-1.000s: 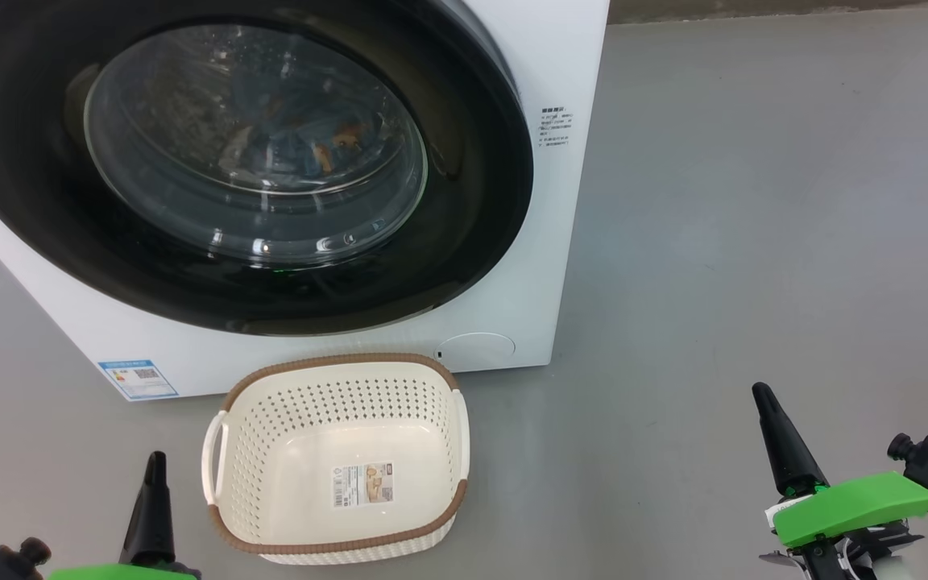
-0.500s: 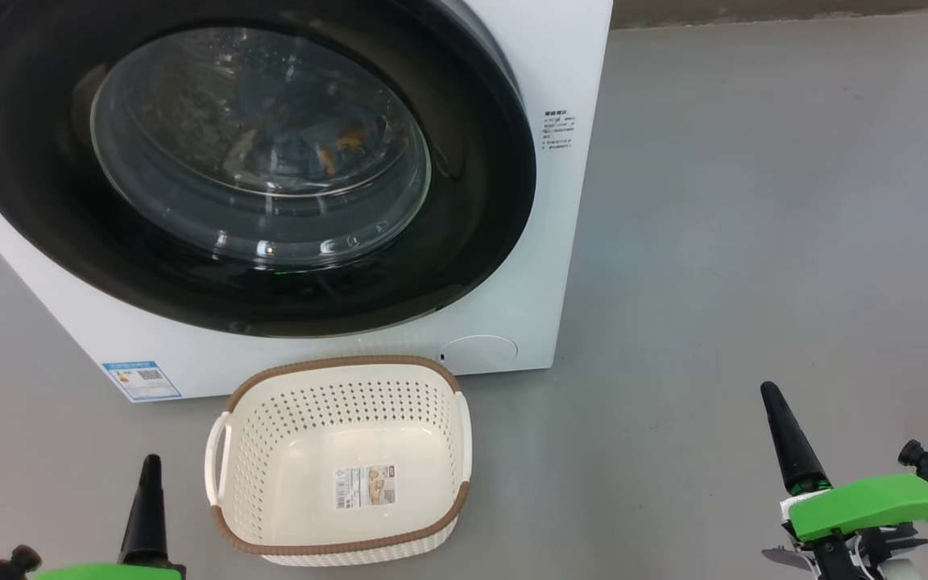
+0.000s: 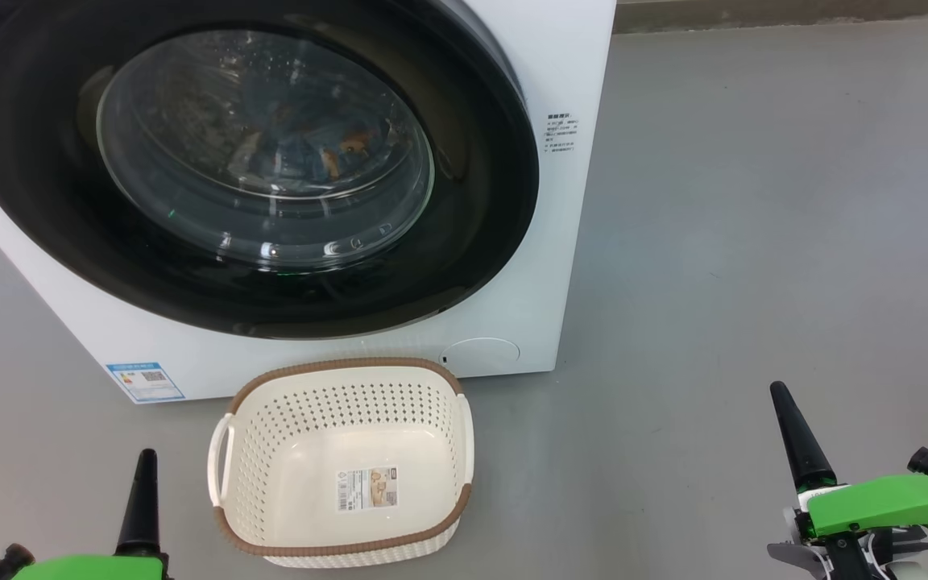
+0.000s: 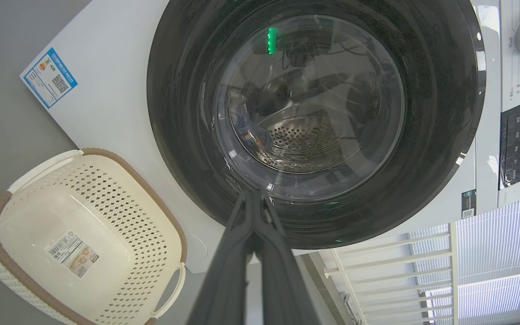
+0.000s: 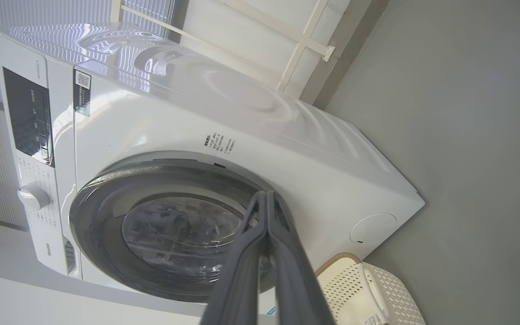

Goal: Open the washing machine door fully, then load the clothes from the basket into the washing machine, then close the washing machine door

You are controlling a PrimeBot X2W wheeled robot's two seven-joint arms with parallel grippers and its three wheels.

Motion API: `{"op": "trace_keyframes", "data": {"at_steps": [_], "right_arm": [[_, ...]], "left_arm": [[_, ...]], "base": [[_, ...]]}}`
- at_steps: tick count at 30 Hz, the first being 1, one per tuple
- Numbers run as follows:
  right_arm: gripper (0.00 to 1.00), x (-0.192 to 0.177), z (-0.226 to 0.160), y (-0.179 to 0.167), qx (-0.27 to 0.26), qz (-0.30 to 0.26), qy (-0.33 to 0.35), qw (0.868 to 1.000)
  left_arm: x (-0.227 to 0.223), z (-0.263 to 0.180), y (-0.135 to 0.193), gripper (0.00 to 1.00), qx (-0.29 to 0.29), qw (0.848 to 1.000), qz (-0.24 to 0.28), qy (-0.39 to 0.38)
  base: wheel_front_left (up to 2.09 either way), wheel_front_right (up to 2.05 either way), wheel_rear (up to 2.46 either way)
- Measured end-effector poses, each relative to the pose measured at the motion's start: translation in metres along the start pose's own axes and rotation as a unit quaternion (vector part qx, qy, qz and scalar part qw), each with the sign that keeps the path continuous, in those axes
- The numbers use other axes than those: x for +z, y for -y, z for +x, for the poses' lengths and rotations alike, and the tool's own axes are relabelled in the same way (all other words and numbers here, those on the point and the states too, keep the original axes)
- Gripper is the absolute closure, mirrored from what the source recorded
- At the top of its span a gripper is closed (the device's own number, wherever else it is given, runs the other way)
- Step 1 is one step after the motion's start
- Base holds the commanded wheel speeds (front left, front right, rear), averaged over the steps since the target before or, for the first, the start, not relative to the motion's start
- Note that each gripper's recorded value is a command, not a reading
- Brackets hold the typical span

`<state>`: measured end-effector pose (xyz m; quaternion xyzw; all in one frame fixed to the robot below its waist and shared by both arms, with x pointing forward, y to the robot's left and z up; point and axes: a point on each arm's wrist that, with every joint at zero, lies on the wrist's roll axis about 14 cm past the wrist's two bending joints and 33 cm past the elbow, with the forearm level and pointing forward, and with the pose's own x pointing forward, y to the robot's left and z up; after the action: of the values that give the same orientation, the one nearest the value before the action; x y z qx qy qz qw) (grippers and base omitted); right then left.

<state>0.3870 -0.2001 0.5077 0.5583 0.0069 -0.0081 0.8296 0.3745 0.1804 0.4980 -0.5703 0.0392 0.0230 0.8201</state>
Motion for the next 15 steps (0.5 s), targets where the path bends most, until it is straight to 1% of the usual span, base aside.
{"op": "trace_keyframes", "data": {"at_steps": [15], "right_arm": [[1.0, 0.0052, 0.0003, -0.0005, -0.003, 0.078, 0.006, 0.997]], "left_arm": [[0.0055, 0.0019, 0.0033, 1.0, 0.0, 0.997, -0.073, 0.0]], "base": [[0.0, 0.0, 0.0]]}}
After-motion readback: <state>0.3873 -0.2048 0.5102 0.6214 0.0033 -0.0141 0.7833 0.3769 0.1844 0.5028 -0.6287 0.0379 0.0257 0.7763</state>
